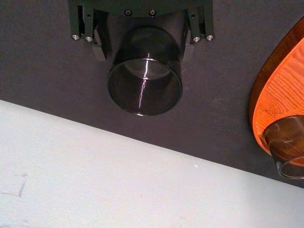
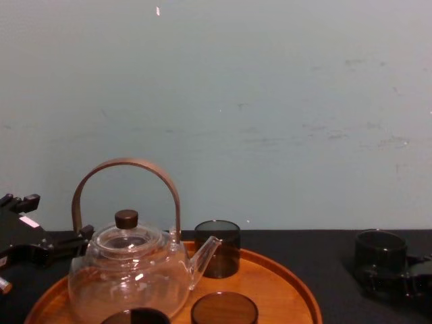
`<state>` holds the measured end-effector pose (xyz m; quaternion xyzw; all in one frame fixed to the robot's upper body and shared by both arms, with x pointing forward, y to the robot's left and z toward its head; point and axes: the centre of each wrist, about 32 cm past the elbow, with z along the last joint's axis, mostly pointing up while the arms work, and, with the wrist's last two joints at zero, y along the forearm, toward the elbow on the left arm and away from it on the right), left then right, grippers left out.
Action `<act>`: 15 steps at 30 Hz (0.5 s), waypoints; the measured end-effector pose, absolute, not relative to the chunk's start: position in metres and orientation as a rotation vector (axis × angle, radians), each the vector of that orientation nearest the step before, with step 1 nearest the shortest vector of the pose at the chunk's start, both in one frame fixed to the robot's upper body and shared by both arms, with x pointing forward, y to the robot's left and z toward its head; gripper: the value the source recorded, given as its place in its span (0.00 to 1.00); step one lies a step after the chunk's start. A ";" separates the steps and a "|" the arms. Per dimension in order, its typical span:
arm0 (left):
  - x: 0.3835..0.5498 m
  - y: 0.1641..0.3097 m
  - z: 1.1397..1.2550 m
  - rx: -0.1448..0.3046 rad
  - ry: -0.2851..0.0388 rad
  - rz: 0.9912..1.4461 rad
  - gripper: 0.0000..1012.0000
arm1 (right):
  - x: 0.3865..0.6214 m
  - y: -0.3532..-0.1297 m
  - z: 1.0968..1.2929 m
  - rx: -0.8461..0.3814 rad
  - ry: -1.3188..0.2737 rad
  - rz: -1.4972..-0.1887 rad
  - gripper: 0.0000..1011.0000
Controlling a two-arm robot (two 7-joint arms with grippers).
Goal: Pick up the glass from the table and place it on the tray.
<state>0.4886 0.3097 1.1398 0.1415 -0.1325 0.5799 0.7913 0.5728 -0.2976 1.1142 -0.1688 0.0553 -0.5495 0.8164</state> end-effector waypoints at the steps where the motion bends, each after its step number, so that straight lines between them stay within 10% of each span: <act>1: 0.489 0.310 1.140 0.304 -0.285 1.248 1.00 | 0.574 -0.297 1.114 -0.360 0.117 -1.171 0.99; 15: 0.489 0.310 1.140 0.304 -0.285 1.248 1.00 | 0.587 -0.293 1.115 -0.366 0.106 -1.174 0.99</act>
